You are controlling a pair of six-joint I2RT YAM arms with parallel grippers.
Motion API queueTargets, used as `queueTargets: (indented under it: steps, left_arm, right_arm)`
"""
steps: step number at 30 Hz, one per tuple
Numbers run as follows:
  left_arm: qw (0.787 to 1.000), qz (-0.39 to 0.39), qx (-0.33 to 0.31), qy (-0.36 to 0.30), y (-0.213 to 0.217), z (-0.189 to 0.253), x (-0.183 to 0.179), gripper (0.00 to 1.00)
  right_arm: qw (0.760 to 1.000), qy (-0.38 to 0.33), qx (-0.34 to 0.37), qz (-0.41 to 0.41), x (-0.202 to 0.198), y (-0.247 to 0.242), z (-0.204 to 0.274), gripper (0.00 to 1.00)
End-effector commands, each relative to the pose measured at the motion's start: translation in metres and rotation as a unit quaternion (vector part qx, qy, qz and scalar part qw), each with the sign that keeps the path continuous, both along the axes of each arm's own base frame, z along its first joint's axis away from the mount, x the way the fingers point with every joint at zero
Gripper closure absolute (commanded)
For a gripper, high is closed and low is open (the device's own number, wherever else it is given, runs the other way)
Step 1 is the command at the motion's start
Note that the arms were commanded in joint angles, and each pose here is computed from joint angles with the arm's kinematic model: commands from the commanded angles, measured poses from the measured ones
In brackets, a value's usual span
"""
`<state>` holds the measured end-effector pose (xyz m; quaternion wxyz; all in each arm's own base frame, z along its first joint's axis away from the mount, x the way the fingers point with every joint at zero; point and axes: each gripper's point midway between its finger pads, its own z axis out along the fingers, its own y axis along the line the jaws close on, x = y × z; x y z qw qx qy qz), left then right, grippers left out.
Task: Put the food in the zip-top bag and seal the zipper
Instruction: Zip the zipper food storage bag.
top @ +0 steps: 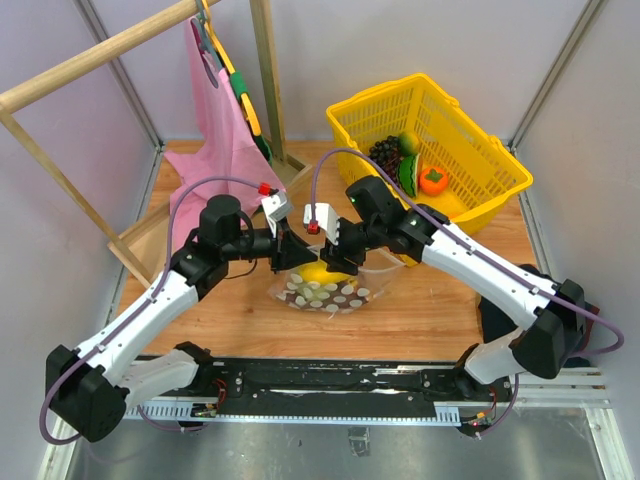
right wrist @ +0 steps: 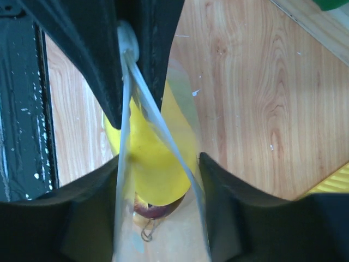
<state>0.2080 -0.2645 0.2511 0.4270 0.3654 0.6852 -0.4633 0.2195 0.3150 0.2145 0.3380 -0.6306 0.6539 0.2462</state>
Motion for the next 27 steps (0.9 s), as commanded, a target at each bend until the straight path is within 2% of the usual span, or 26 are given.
queueTargets:
  steps: [1, 5, 8, 9, 12, 14, 19, 22, 27]
  left_arm:
    - [0.999, 0.004, -0.013, -0.041, 0.004, 0.024, 0.001, 1.0]
    - [0.999, 0.015, -0.011, -0.047, 0.006, 0.025, 0.004, 1.0]
    - [0.999, 0.021, -0.004, -0.049, 0.008, 0.022, 0.005, 1.0]
    - [0.998, 0.025, -0.002, -0.05, 0.009, 0.02, 0.006, 1.0]
    - [0.998, 0.033, 0.0, -0.055, 0.011, 0.018, 0.007, 0.99]
    - [0.998, 0.038, -0.002, -0.059, 0.013, 0.017, 0.007, 0.94]
    - [0.996, 0.056, -0.001, -0.069, 0.018, 0.009, 0.008, 0.71]
    - [0.996, 0.062, -0.001, -0.066, 0.019, 0.002, 0.008, 0.63]
    - [0.996, 0.066, -0.011, -0.055, 0.018, -0.006, 0.008, 0.59]
  right_arm:
    - [0.999, -0.01, -0.02, 0.028, -0.008, -0.008, -0.005, 0.51]
    - [0.999, -0.016, -0.025, 0.031, -0.01, -0.013, -0.002, 0.75]
    - [0.999, -0.03, -0.026, 0.03, -0.009, -0.017, 0.004, 0.96]
    - [0.999, -0.034, -0.025, 0.029, -0.009, -0.018, 0.006, 0.99]
    - [0.999, -0.044, -0.016, 0.028, -0.01, -0.021, 0.012, 0.99]
    - [0.999, -0.045, -0.01, 0.029, -0.012, -0.021, 0.015, 0.99]
    - [0.999, -0.045, -0.002, 0.023, -0.012, -0.021, 0.019, 0.99]
    - [0.999, -0.046, 0.001, 0.014, -0.009, -0.02, 0.02, 0.99]
    - [0.999, -0.044, 0.004, 0.006, -0.008, -0.02, 0.019, 0.99]
